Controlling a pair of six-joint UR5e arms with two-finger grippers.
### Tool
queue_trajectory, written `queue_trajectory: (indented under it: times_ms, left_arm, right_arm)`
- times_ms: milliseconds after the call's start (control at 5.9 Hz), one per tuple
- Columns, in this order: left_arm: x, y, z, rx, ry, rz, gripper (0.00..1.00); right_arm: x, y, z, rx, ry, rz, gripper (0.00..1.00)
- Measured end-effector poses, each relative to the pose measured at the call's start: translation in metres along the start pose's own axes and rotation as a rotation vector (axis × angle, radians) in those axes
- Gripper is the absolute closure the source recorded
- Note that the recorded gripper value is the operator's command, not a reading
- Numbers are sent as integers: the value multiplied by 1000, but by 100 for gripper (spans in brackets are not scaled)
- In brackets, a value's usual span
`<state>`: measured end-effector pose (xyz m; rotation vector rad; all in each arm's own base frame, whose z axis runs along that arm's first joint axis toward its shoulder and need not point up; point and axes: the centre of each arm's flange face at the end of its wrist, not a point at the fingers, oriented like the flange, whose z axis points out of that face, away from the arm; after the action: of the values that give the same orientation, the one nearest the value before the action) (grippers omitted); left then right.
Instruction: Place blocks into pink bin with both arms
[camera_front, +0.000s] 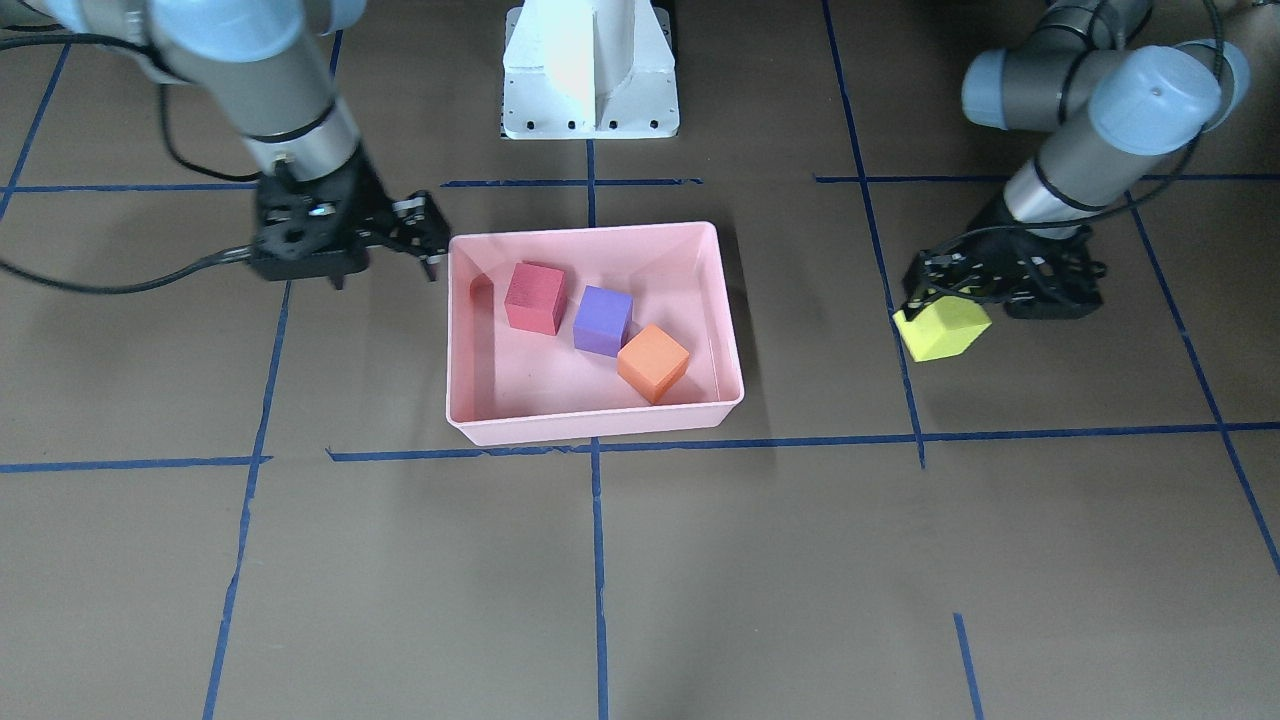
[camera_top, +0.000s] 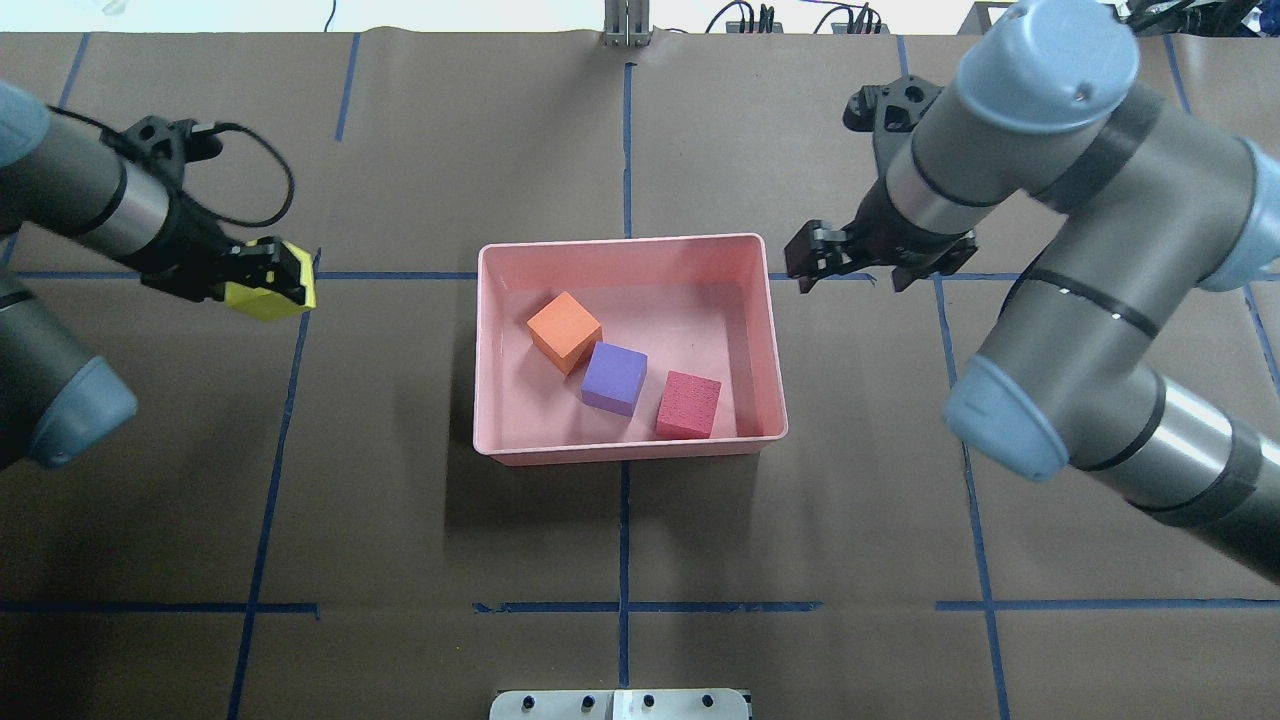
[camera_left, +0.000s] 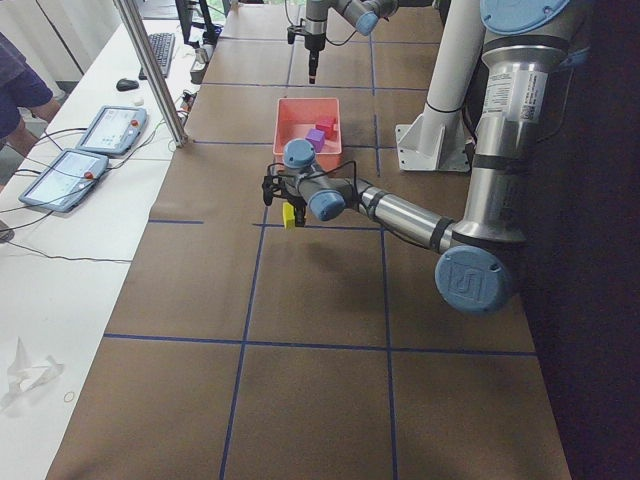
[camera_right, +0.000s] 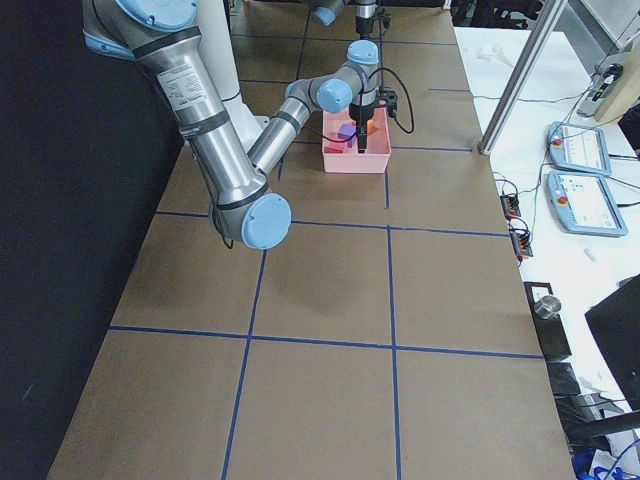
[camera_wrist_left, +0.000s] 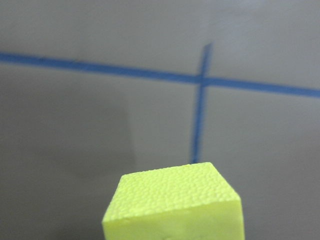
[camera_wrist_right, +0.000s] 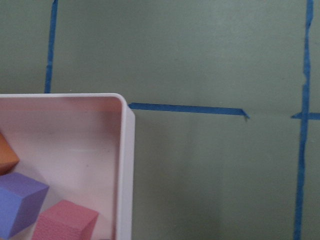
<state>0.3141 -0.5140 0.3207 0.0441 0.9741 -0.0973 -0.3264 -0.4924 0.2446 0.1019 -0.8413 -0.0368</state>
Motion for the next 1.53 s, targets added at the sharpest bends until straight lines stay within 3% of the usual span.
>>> queue_trajectory:
  times_ms: [169, 339, 508, 678, 1017, 1186, 1525]
  left_arm:
    - [72, 0, -14, -10, 2, -11, 49]
    - [138, 24, -8, -13, 6, -27, 48]
    - [189, 60, 13, -4, 2, -24, 0]
    - [221, 92, 32, 5, -4, -11, 0]
    - [218, 110, 35, 0, -21, 24, 0]
    - [189, 107, 23, -14, -57, 88, 0]
    - [98, 66, -17, -37, -122, 245, 0]
  right_arm:
    - [60, -16, -16, -9, 0, -57, 0]
    - [131, -25, -32, -17, 6, -121, 0]
    - [202, -24, -45, -19, 20, -183, 0]
    - [268, -13, -56, -22, 36, -232, 0]
    - [355, 36, -70, -34, 50, -266, 0]
    - [382, 65, -77, -39, 58, -266, 0]
    - [447, 116, -82, -62, 75, -274, 0]
